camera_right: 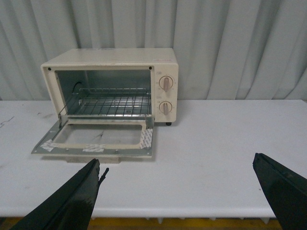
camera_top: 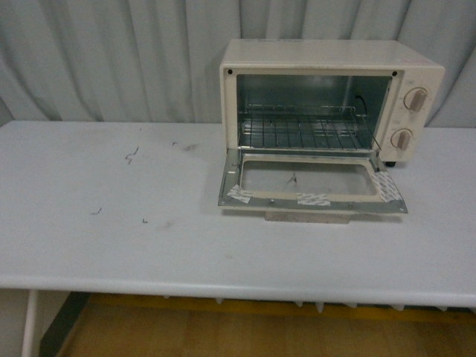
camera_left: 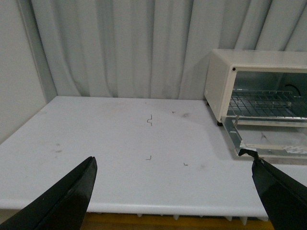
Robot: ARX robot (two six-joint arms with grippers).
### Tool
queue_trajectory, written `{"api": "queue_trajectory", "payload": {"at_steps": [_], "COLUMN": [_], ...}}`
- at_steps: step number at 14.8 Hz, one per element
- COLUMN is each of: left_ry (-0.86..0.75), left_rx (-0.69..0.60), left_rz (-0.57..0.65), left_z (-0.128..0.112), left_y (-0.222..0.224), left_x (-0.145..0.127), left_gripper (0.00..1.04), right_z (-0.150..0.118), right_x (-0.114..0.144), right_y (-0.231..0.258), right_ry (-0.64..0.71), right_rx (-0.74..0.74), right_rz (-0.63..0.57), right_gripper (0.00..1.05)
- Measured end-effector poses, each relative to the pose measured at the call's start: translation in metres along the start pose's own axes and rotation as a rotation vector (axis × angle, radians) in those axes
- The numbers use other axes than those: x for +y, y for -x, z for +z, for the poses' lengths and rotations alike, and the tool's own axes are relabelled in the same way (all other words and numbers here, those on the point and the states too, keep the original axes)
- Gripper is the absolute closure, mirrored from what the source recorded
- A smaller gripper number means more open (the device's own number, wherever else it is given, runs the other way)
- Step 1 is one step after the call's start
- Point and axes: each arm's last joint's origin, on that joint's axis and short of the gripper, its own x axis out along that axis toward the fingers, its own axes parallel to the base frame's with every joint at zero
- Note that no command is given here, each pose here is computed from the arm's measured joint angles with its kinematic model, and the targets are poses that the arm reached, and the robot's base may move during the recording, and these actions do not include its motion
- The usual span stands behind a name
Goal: Open oven
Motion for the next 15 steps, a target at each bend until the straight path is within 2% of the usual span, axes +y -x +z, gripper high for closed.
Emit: {"api": "queue_trajectory", "payload": {"at_steps": [15], "left_ry": [0.0], "left_rx": [-0.002], "left_rz": [0.0], "left_z": [0.0002], "left_y": [0.0], "left_x": [0.0], "left_gripper": [0.07], "right_z": [0.0002], "right_x": [0.0], "right_y": [0.0001], "right_ry": [0.0], "right_rx": [-0.003], "right_rz": [0.0], "right_gripper": [0.06]}}
